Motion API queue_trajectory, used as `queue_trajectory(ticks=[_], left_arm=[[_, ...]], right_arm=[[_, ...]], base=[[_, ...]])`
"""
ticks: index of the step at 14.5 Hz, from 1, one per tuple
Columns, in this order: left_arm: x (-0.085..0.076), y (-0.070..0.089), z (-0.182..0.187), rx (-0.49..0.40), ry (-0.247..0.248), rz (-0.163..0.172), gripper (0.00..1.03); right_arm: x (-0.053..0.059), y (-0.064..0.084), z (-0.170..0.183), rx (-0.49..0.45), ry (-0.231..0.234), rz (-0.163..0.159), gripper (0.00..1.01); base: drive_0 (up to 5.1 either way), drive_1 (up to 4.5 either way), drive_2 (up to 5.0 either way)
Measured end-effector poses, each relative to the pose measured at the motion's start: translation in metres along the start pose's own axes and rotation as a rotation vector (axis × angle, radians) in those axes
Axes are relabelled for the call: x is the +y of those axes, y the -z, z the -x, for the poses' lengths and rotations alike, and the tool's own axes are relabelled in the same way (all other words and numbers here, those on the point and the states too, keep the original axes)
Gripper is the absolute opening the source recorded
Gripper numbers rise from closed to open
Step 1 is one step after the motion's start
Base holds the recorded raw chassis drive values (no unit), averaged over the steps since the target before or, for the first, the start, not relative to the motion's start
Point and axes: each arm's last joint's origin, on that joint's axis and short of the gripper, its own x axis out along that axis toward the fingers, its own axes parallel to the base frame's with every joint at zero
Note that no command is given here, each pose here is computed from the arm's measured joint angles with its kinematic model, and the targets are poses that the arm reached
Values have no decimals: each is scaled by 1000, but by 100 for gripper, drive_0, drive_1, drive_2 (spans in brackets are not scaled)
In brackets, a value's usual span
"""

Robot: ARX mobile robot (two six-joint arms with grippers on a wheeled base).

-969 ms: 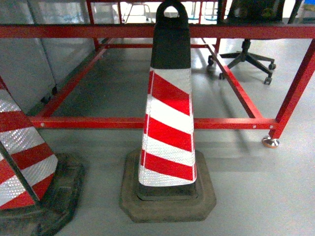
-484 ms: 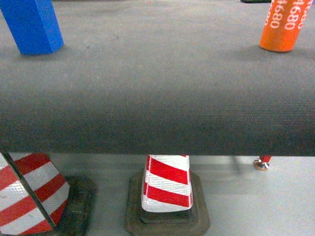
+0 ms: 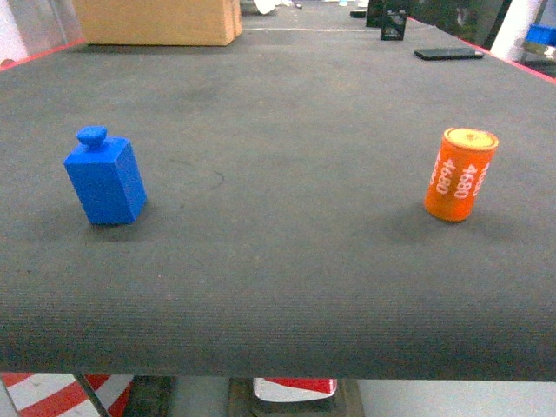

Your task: Sort blue parts and orange caps into right shelf containers

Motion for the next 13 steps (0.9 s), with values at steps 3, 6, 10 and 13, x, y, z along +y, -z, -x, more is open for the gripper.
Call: queue_trajectory(ticks=[3, 6, 10, 13], left_arm=[[0, 0, 0, -2, -2, 0, 98], [0, -2, 0, -12, -2, 0, 98], [0, 0, 0, 0, -1, 0, 98], [0, 0, 0, 0, -1, 0, 98]], right_arm=[[0, 0, 0, -3, 0, 0, 98], [0, -1, 0, -10, 0, 0, 98], [0, 0, 0, 0, 0, 0, 98], [0, 0, 0, 0, 0, 0, 98]], base=[[0, 0, 0], [0, 0, 0], [0, 0, 0], [0, 0, 0]])
